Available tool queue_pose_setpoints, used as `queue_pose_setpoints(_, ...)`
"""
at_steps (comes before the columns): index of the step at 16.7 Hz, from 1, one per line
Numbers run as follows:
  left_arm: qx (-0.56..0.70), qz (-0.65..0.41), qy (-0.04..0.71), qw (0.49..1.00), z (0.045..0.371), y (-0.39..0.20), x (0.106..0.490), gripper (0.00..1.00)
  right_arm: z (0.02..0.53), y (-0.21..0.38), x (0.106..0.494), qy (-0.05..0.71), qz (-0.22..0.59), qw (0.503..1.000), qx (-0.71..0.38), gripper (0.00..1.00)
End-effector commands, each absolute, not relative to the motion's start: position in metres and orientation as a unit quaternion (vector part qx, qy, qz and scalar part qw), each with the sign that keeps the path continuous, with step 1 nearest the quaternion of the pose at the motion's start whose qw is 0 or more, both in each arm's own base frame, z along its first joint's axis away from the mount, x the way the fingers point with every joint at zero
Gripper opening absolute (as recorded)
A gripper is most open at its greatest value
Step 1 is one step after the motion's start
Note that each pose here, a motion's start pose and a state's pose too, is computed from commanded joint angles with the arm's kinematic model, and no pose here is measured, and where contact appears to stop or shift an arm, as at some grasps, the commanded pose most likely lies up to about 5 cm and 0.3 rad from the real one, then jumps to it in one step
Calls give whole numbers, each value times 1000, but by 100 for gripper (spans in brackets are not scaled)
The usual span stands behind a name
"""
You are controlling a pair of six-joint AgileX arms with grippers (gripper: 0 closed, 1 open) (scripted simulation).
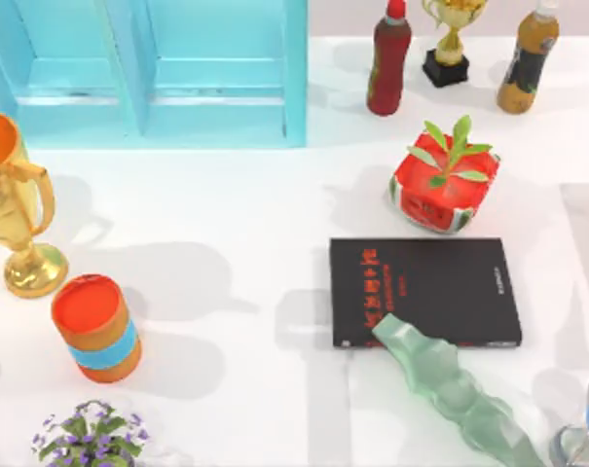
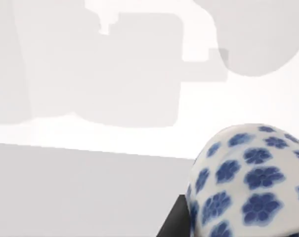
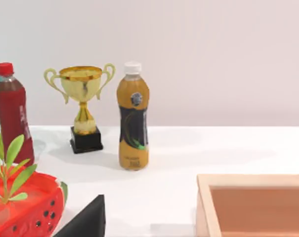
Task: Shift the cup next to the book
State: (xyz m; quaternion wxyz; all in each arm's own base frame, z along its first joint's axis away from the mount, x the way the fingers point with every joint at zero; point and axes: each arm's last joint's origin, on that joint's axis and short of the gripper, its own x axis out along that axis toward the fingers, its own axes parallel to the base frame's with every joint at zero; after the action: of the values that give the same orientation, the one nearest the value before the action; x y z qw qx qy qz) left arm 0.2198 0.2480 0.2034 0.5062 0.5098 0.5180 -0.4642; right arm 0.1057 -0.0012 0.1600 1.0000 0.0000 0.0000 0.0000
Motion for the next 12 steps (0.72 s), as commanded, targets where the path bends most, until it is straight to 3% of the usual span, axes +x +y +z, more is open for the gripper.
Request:
queue_pose_setpoints(5, 509, -345, 553, 562, 249, 228, 290, 0, 160, -1, 106, 0, 0, 1000, 0, 100)
queue_pose_setpoints(12, 424, -172, 530, 714, 318, 124, 392, 0, 160, -1, 106, 0, 0, 1000, 0, 100)
